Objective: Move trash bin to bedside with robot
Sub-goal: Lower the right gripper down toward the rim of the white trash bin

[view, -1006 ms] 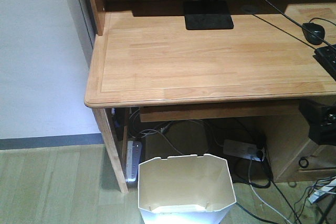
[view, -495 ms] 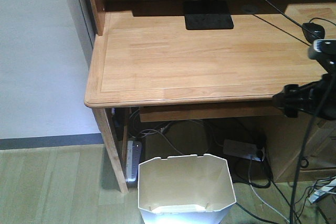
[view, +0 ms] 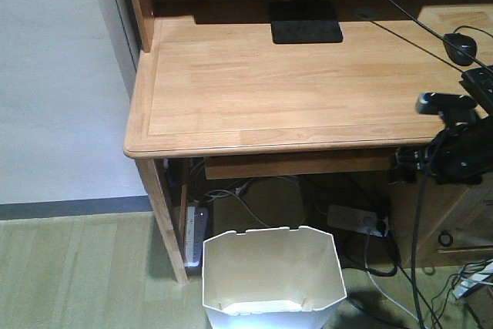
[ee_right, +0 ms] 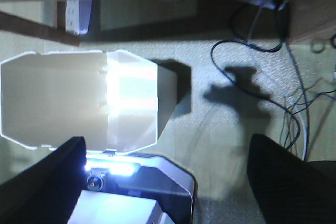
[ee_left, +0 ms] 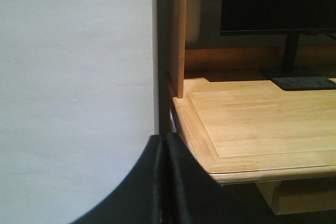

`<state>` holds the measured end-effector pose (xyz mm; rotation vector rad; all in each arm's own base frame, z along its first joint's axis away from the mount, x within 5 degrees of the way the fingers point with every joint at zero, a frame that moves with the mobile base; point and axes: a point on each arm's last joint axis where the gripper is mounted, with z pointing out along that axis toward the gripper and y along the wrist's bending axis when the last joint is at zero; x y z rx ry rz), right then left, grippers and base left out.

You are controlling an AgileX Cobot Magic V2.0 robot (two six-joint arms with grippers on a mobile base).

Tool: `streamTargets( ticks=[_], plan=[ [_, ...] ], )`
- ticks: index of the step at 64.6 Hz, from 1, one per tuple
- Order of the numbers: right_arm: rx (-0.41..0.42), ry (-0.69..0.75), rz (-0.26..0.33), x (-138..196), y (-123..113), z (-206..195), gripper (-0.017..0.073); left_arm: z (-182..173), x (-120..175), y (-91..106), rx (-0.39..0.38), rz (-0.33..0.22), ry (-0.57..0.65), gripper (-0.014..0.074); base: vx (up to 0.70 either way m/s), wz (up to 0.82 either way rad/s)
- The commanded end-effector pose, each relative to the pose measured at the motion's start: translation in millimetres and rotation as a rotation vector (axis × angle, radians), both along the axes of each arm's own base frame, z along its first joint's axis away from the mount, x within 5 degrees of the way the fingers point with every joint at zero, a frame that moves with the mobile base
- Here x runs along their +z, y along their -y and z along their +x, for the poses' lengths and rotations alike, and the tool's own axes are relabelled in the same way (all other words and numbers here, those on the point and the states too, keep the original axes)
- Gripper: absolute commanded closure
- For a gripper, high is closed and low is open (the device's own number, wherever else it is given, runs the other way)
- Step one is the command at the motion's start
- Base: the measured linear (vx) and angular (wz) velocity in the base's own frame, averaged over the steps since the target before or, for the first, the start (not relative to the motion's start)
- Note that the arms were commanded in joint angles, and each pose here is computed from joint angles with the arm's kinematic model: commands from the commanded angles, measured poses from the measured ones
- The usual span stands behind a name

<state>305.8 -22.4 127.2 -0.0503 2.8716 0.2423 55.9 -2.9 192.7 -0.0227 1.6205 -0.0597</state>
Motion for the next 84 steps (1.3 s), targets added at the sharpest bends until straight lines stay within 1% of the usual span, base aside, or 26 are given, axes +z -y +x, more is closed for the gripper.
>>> streamTargets(
  ticks=[1,9,17,27,36,44,51,59,67,78,84],
  plan=[
    [0.04,0.034,-0.02,-13,4,18,-0.0031,0,0,-1.8,0.018,-0.013,0.061,0.06,0.0,0.0],
    [0.083,0.001,-0.045,-47,7,30,-0.0031,0,0,-1.8,0.018,-0.013,0.061,0.06,0.0,0.0],
    [0.116,-0.002,-0.071,-75,10,41,-0.0031,0,0,-1.8,0.018,-0.013,0.061,0.06,0.0,0.0],
    [0.148,-0.037,-0.065,-107,11,50,-0.0031,0,0,-1.8,0.018,-0.013,0.061,0.06,0.0,0.0],
    [0.158,-0.071,-0.053,-134,11,57,-0.0031,0,0,-1.8,0.018,-0.013,0.061,0.06,0.0,0.0],
    [0.191,-0.076,-0.064,-155,13,64,-0.0031,0,0,-1.8,0.018,-0.013,0.061,0.06,0.0,0.0],
    [0.197,-0.081,-0.074,-173,14,68,-0.0031,0,0,-1.8,0.018,-0.013,0.061,0.06,0.0,0.0],
    [0.198,-0.102,-0.06,-192,14,73,-0.0031,0,0,-1.8,0.018,-0.013,0.061,0.06,0.0,0.0],
    [0.176,-0.126,-0.036,-212,13,75,-0.0031,0,0,-1.8,0.018,-0.013,0.061,0.06,0.0,0.0],
    [0.155,-0.144,-0.018,-234,13,78,-0.0031,0,0,-1.8,0.018,-0.013,0.061,0.06,0.0,0.0],
    [0.148,-0.164,0.004,-245,11,78,-0.0031,0,0,-1.8,0.018,-0.013,0.061,0.06,0.0,0.0]
  ],
)
